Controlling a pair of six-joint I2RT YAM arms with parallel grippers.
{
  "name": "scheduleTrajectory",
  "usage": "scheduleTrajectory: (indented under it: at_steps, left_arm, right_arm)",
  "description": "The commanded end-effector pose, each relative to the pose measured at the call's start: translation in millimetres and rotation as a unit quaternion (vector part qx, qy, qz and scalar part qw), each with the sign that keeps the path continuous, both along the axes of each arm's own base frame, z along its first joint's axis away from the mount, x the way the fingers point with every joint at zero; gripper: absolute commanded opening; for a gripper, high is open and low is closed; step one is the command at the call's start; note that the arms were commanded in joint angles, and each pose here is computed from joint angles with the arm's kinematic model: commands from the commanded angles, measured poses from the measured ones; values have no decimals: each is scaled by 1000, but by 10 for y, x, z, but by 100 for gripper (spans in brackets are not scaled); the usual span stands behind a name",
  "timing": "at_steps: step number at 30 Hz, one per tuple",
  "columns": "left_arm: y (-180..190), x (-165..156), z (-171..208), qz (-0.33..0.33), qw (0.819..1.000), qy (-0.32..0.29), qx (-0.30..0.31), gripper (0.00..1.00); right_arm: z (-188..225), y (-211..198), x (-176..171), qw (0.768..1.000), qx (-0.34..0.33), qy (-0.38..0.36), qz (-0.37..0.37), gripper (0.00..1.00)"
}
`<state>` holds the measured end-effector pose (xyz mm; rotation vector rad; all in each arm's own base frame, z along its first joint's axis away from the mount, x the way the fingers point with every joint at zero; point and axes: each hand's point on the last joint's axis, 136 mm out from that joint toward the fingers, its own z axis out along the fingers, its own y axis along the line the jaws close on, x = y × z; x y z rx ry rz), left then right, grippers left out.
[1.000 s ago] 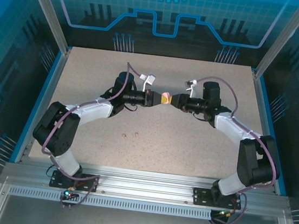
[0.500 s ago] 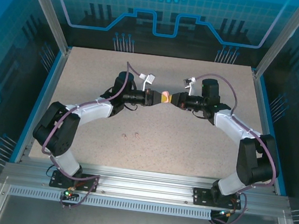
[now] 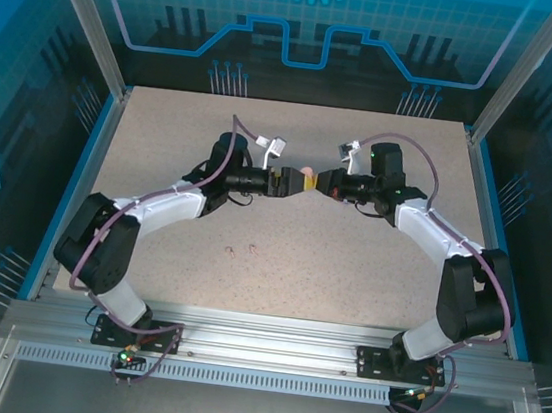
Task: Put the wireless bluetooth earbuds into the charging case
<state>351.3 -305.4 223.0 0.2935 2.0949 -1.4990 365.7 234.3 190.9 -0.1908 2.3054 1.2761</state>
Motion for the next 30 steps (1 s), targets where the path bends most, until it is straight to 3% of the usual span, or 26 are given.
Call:
scheduleTrajectory:
  at_steps: [1, 5, 10, 18, 24, 27, 30]
  left_arm:
    - [148, 16, 132, 28, 999, -30, 36, 99]
    - [352, 134, 44, 84, 990, -24, 110, 99]
    - [682, 302, -63, 167, 966, -37, 196, 99]
    - [910, 337, -61, 187, 940, -95, 268, 99]
    - [1268, 459, -137, 262, 899, -69, 345, 99]
    - [1235, 439, -121, 241, 900, -81, 353, 99]
    - [1037, 335, -104, 164, 918, -104, 345, 99]
  right_arm:
    - [134, -60, -34, 999, -38, -26, -4, 0]
    - [83, -154, -38, 996, -78, -34, -13, 0]
    - [54, -217, -44, 993, -109, -45, -11, 0]
    - [10, -304, 16, 979, -184, -92, -2, 0]
    - [64, -305, 91, 966, -217, -141, 13, 0]
    - [81, -270, 122, 958, -230, -168, 30, 0]
    - [72, -228, 147, 950, -245, -188, 46, 0]
